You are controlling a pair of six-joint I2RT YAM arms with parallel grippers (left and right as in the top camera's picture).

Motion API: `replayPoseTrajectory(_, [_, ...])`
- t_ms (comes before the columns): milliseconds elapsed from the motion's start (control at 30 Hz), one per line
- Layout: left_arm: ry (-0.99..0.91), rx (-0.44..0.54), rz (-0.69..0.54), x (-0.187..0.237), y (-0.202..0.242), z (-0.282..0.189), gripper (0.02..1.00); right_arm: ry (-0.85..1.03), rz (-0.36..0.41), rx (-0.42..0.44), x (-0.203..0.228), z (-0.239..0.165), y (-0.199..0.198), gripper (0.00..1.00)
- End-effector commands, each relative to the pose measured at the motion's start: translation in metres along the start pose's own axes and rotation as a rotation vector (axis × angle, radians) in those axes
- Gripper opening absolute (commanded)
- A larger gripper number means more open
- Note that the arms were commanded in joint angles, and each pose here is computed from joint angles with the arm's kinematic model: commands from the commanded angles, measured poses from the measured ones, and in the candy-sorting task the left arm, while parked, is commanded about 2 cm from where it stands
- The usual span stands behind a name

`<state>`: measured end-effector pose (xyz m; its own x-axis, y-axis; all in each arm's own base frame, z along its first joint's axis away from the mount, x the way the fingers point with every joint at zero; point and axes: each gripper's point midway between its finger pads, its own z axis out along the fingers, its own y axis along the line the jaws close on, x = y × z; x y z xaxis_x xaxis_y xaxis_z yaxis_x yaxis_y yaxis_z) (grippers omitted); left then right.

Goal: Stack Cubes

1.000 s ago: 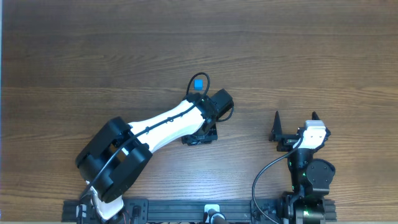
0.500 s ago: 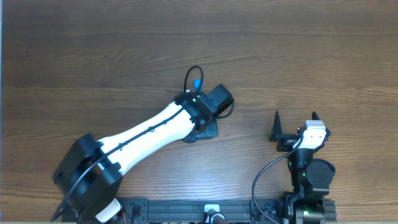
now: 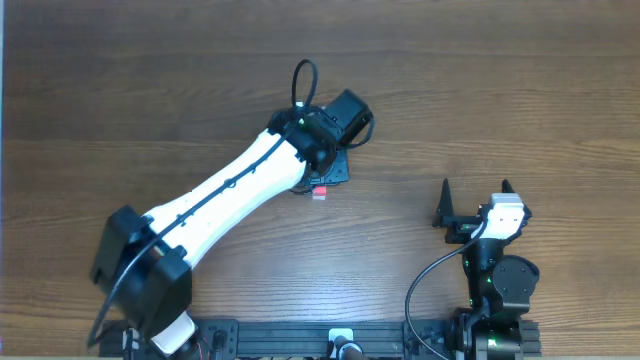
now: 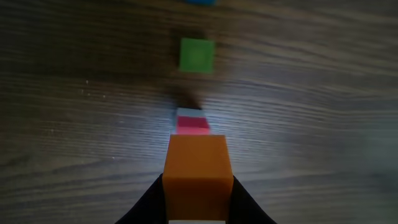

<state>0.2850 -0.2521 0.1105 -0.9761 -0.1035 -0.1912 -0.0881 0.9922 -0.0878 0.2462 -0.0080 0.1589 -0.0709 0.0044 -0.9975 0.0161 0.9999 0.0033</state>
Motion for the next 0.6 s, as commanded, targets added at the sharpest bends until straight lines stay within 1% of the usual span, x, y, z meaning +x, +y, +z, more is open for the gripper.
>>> replayPoseTrajectory(33, [0.052, -0.035, 0.032, 0.004, 0.004, 0.016, 0.148, 0.002, -0.001, -0.003, 0.002, 0.000, 0.001, 0.991])
replayPoseTrajectory(267, [0.100, -0.048, 0.036, 0.012, 0.004, 0.028, 0.148, 0.001, -0.001, -0.003, 0.002, 0.000, 0.001, 0.993])
replayPoseTrajectory(600, [0.118, -0.063, 0.039, 0.015, 0.004, 0.036, 0.145, 0.001, -0.001, -0.003, 0.002, 0.000, 0.001, 0.991])
